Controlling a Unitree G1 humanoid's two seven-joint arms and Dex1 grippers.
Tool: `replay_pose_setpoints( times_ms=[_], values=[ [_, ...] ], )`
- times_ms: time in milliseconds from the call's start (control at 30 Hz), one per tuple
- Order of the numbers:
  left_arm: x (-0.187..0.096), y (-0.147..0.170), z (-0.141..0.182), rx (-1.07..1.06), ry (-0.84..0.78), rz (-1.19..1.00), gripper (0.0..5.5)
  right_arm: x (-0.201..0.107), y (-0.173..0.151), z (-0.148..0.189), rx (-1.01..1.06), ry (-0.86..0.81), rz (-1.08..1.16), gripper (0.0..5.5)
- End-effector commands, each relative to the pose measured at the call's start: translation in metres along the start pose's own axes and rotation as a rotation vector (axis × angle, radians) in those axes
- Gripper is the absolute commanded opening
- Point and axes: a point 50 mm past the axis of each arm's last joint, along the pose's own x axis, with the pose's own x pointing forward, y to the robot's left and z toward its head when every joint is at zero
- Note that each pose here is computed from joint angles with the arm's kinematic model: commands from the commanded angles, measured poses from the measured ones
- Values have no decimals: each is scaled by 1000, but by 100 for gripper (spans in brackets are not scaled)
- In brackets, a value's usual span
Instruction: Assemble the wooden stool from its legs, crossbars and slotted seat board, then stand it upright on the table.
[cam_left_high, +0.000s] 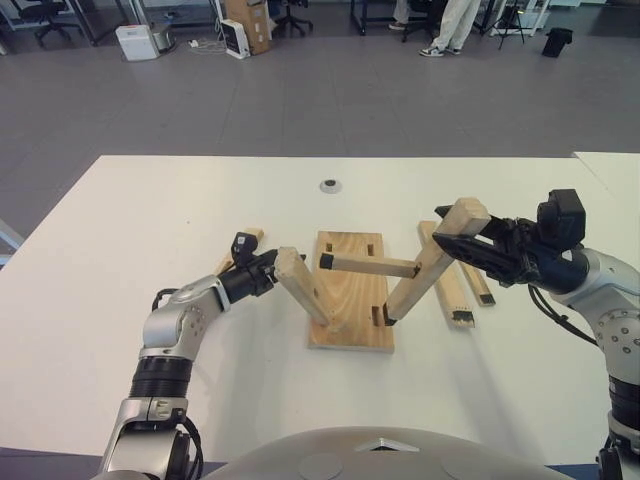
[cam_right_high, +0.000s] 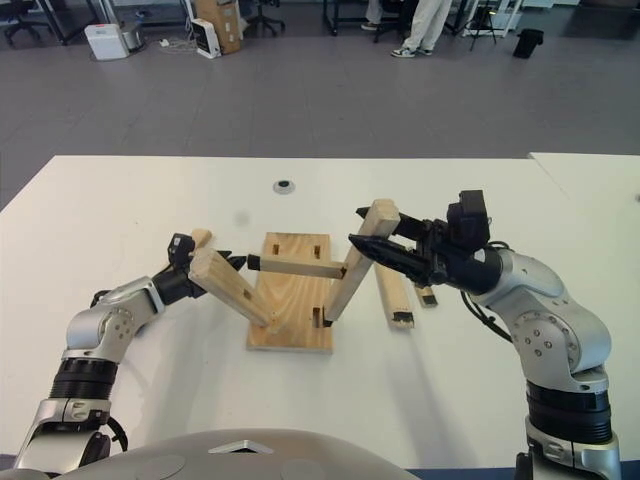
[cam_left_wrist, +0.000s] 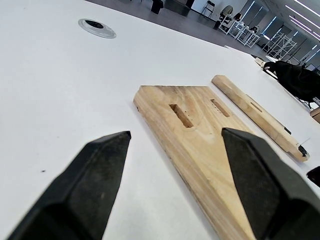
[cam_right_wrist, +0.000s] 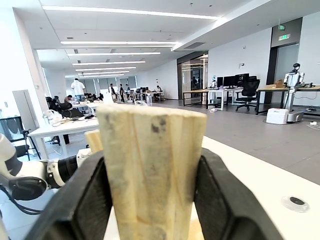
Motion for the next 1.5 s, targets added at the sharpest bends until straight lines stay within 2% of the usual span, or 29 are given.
replay_pose_setpoints(
  times_ms=[33, 433, 767, 1500],
  values=[
    [4, -3, 6, 46, 40, -30, 335, -2, 2, -8, -5, -27, 15, 215],
    [5, -7, 8, 60, 65, -82, 335, -4, 2, -22, -23, -101, 8, 215],
    [3, -9, 7, 65, 103, -114, 335, 0, 4, -38, -18, -68, 6, 215],
    [3, -16, -12, 52, 141, -123, 335, -15, 6, -26, -36, -27, -21, 215]
  ],
)
